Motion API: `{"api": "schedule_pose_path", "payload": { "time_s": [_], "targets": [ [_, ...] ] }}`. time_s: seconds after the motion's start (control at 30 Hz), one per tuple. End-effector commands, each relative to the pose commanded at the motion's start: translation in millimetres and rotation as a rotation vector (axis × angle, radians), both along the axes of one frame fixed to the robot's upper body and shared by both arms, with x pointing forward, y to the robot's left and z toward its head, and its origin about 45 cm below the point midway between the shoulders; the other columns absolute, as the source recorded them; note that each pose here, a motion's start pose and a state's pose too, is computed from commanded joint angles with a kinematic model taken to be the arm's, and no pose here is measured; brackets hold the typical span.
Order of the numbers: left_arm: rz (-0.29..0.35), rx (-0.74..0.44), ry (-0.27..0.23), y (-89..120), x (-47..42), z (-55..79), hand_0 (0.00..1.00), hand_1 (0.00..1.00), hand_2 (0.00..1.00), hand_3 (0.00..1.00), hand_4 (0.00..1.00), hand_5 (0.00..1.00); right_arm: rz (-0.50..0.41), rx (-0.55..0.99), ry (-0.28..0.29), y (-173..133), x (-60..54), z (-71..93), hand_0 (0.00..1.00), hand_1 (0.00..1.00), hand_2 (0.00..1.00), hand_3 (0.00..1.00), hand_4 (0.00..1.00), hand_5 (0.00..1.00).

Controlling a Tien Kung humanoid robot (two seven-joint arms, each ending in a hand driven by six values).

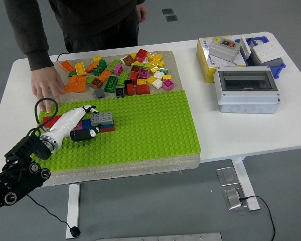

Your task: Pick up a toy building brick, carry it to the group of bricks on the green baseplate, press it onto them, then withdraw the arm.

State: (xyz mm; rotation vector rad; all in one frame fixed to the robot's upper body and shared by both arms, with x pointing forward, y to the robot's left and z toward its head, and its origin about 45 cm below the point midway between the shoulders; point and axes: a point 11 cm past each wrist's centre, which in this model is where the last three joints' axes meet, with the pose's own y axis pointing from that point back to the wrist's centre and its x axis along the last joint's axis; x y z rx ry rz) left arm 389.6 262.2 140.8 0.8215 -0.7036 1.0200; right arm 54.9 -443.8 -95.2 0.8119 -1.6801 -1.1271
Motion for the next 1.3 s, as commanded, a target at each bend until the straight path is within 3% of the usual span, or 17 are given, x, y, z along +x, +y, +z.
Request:
{"api": "schedule_pose_path", "payload": {
  "time_s": [0.93, 1.3],
  "targets": [
    [0.0, 0.003, 0.014, 1.0, -1.7, -2.4, 0.998, 0.967, 0.948, 0.754, 0.612, 0.327, 0.003, 0.0, 0.01, -0.2, -3.2, -0.4, 0.649, 0.62, 0.602, 0.597, 0.635, 0.998],
    [0.011, -0.005, -0.004, 4.4, 2.8, 4.7, 0.998, 0.968, 0.947, 0.755, 0.616, 0.331, 0.002, 0.002, 0.008, -0.4, -1.4, 0.0, 0.649, 0.621, 0.599, 0.599, 0.636, 0.998]
  ]
}}
